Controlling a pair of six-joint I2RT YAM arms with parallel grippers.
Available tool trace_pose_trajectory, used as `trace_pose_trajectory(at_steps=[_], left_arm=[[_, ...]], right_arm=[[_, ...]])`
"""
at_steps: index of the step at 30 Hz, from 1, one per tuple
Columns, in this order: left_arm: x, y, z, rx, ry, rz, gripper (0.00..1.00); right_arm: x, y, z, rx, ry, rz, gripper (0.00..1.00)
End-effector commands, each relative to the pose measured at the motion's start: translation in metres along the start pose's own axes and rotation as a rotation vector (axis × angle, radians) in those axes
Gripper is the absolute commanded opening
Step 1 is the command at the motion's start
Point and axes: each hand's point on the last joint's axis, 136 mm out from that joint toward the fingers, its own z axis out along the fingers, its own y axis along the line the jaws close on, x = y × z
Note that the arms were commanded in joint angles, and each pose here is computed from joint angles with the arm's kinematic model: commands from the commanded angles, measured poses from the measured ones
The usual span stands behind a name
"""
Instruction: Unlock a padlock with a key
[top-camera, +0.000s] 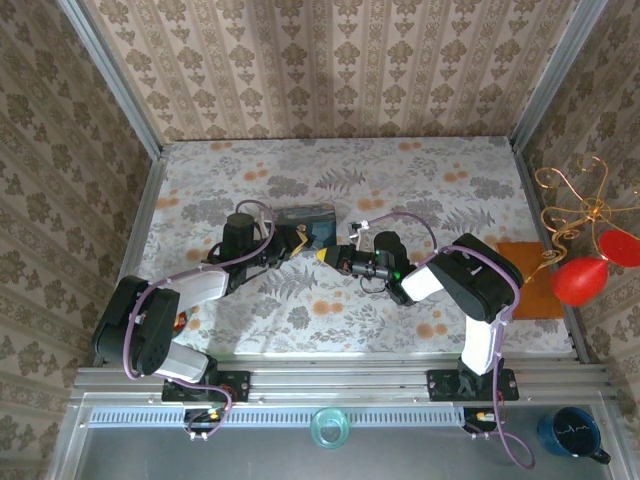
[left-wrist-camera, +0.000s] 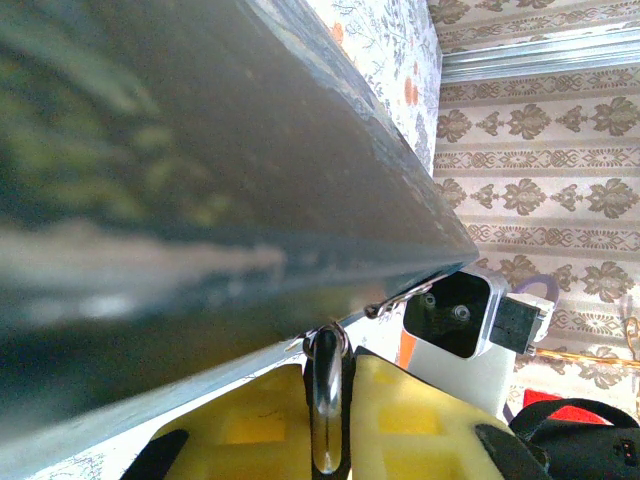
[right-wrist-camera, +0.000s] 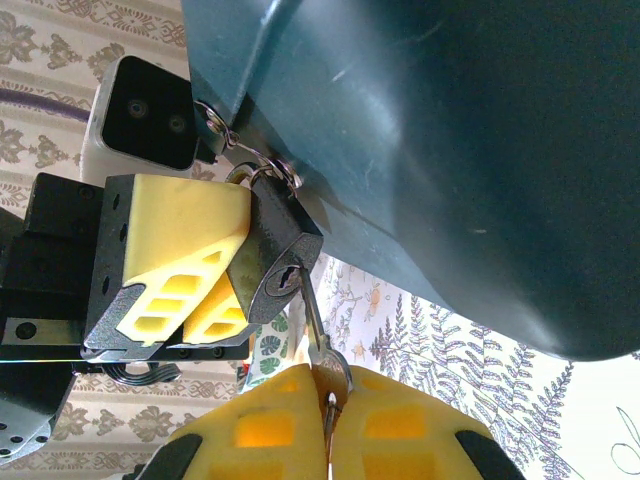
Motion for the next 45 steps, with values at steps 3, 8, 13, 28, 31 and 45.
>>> trace_pose_trajectory(at_steps=[3,8,13,28,31,45], left_arm=[[0.0047,-0.0157,0.0001,0.053,0.023,0.034,0.10],[0.0045,-0.0168,-0.0007,0.056,0.021,0.029,0.10],[0.0033,-0.0195,-0.0014,0.058,0.019,0.034,0.10],[0.0040,-0.0158,0.0014,0.053,0.026,0.030,0.10],[0.0044,-0.0155,0.0014,0.053,0.026,0.030,0.10],[0.0035,-0.0165,0.0028,0.049,0.034,0.035,0.09]], right_arm=[[-0.0012,0.0137,-0.0005,-0.050,-0.009,-0.042,0.00],[-0.0001,0.0122,-0.0009,-0.045,-0.009,-0.037,0.00],[0.0004,0.0116,-0.0005,-0.042,-0.005,-0.036,0.00],[0.0002,0.0106,-0.0016,-0.037,-0.011,-0.037,0.00],[0.0005,0.0101,-0.0020,-0.036,-0.012,-0.037,0.00],[0.0032,0.0080,-0.0053,-0.024,-0.009,-0.043,0.00]])
